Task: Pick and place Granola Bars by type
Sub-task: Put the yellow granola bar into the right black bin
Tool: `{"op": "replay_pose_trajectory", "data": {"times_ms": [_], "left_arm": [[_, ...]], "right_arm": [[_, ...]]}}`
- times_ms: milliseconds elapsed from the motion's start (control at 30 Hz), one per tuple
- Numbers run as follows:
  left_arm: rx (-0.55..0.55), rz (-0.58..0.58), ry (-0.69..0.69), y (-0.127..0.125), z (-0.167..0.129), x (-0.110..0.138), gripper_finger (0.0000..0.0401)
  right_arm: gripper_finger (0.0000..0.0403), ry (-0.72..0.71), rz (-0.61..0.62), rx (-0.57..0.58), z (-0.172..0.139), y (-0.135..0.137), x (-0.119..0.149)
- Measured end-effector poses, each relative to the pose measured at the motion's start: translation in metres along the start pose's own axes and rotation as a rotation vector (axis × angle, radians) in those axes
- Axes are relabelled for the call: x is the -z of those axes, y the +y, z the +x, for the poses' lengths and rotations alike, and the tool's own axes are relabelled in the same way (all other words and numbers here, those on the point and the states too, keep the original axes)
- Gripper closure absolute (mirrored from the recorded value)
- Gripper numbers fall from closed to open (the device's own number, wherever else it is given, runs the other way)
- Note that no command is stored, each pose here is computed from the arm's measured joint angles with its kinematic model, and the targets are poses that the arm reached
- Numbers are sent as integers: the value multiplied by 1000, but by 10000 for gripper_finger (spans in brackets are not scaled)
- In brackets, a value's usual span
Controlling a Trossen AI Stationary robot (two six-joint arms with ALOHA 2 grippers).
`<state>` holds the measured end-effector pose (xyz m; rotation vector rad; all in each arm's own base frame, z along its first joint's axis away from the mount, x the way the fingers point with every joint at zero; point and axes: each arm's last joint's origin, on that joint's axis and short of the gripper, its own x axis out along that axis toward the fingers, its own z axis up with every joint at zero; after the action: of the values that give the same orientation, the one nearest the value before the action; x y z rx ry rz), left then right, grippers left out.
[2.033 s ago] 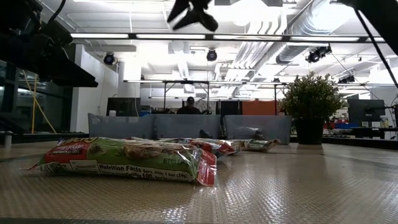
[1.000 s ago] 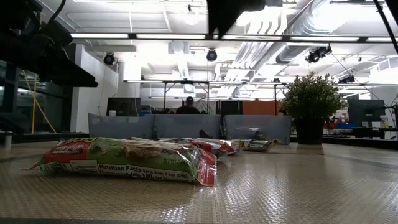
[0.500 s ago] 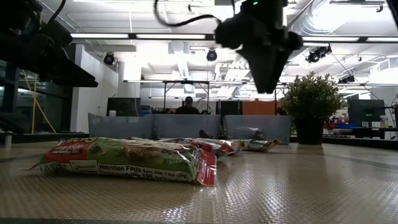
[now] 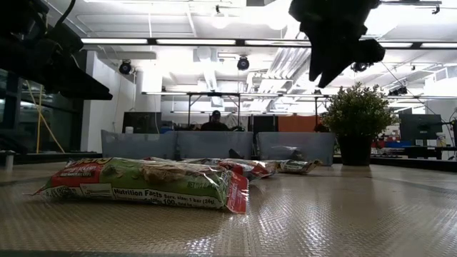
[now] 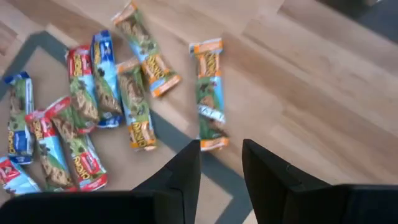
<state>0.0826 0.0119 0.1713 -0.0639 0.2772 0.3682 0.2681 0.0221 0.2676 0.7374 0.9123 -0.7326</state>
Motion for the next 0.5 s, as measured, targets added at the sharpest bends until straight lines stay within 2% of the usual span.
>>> {"op": "replay_pose_trajectory", "data": {"times_ms": [67, 233, 500], "left_arm": [[0, 0, -1, 0, 0, 0, 158], [0, 0, 0, 0, 0, 0, 158], [0, 0, -1, 0, 0, 0, 158]], "right_arm": [[299, 2, -16, -21, 2, -9, -4], [299, 30, -156, -80, 16, -18, -14], [299, 122, -160, -52, 42, -26, -28]]}}
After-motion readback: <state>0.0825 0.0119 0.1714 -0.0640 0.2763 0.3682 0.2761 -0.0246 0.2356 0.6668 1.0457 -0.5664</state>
